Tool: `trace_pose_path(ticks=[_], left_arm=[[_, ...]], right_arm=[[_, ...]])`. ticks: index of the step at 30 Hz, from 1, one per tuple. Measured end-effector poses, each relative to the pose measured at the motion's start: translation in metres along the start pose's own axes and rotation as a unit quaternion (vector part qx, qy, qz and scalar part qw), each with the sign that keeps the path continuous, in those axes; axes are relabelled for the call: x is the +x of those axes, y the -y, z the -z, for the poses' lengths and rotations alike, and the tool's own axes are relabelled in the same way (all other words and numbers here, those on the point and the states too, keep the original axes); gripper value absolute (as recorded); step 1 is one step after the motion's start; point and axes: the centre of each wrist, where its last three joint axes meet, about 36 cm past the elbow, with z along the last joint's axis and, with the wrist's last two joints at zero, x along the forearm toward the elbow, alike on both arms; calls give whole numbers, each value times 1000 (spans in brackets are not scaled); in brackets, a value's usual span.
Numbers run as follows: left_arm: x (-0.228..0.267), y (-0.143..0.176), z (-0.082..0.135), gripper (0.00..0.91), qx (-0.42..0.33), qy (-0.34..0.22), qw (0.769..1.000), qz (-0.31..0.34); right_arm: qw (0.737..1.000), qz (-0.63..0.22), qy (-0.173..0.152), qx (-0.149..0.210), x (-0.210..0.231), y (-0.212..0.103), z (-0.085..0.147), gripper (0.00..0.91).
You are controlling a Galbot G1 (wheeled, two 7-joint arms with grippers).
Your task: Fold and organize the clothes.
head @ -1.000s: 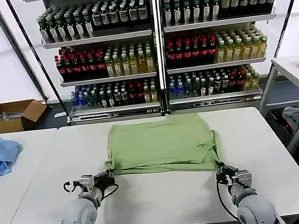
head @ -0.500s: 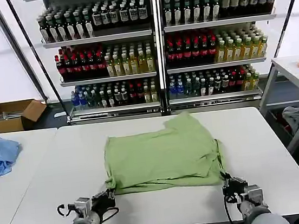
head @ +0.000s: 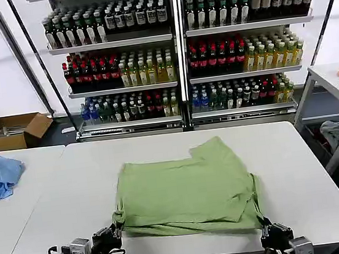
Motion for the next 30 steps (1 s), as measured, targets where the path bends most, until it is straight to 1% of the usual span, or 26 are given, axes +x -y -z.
trace_pose_path(ticks=[6,13,17,22,30], left_arm=[[10,-5,9,907,-9,13,1000,4],[11,-13,22,907,-11,27,1000,8],[0,-18,29,907,-7,34,999,12],[-25,-27,41,907,-3,39,999,19],[-73,-37,64,907,-6,45,999,29]], right_arm=[[1000,-8,28,9,2,11,14,907],[998,-10,55,1,-18,18,31,907],[998,-7,62,-10,-43,19,41,907],[998,0,61,-29,-86,16,57,907],[997,11,56,-49,-160,8,92,907]])
